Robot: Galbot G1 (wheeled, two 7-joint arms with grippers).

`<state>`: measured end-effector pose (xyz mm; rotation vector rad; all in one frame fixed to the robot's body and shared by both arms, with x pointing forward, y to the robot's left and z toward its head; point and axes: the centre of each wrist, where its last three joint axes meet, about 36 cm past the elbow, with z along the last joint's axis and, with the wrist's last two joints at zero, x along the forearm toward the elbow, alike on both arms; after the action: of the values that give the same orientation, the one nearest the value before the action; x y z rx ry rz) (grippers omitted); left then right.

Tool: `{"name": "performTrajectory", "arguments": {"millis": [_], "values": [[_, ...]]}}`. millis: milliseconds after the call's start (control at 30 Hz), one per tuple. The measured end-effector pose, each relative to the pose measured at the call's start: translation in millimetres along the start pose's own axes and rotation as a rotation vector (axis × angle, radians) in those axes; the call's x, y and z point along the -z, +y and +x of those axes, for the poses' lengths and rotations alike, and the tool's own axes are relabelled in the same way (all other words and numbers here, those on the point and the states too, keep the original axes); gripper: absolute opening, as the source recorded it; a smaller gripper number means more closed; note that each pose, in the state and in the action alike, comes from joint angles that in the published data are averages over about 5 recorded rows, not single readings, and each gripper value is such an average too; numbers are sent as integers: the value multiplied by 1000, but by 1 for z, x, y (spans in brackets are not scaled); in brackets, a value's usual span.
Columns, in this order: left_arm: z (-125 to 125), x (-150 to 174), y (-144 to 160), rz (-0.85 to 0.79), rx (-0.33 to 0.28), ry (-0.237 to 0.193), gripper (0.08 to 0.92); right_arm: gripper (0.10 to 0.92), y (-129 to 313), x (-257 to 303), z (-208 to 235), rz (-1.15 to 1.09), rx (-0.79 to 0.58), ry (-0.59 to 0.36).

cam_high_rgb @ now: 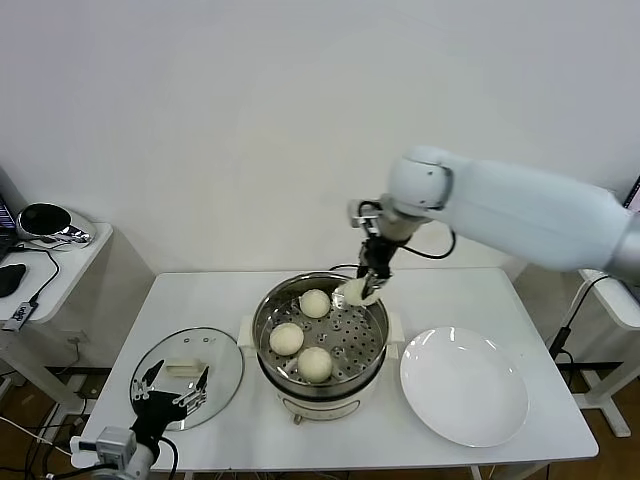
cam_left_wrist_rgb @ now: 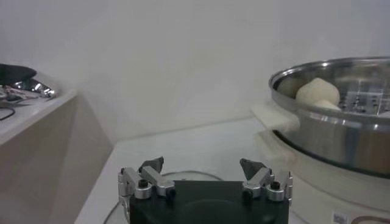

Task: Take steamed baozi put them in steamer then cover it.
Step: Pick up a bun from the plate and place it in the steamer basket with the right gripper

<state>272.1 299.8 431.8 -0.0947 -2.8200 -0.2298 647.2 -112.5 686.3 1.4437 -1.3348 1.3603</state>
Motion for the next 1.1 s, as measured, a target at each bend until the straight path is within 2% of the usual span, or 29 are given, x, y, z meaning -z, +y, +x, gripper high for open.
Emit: {"name": "performTrajectory", "arguments": {"millis": [333,900,1000,1100], "values": [[-2,2,2,12,-10,-8,823,391,-1,28,-41,10,46,49],[-4,-1,0,24,-17,-3,823,390,5,25,-79,11,65,110],[-5,-1,-1,25,-18,-2,823,407,7,23,-84,10,61,116],[-5,-1,-2,27,-20,-2,823,473,9,21,-87,7,58,117]]}}
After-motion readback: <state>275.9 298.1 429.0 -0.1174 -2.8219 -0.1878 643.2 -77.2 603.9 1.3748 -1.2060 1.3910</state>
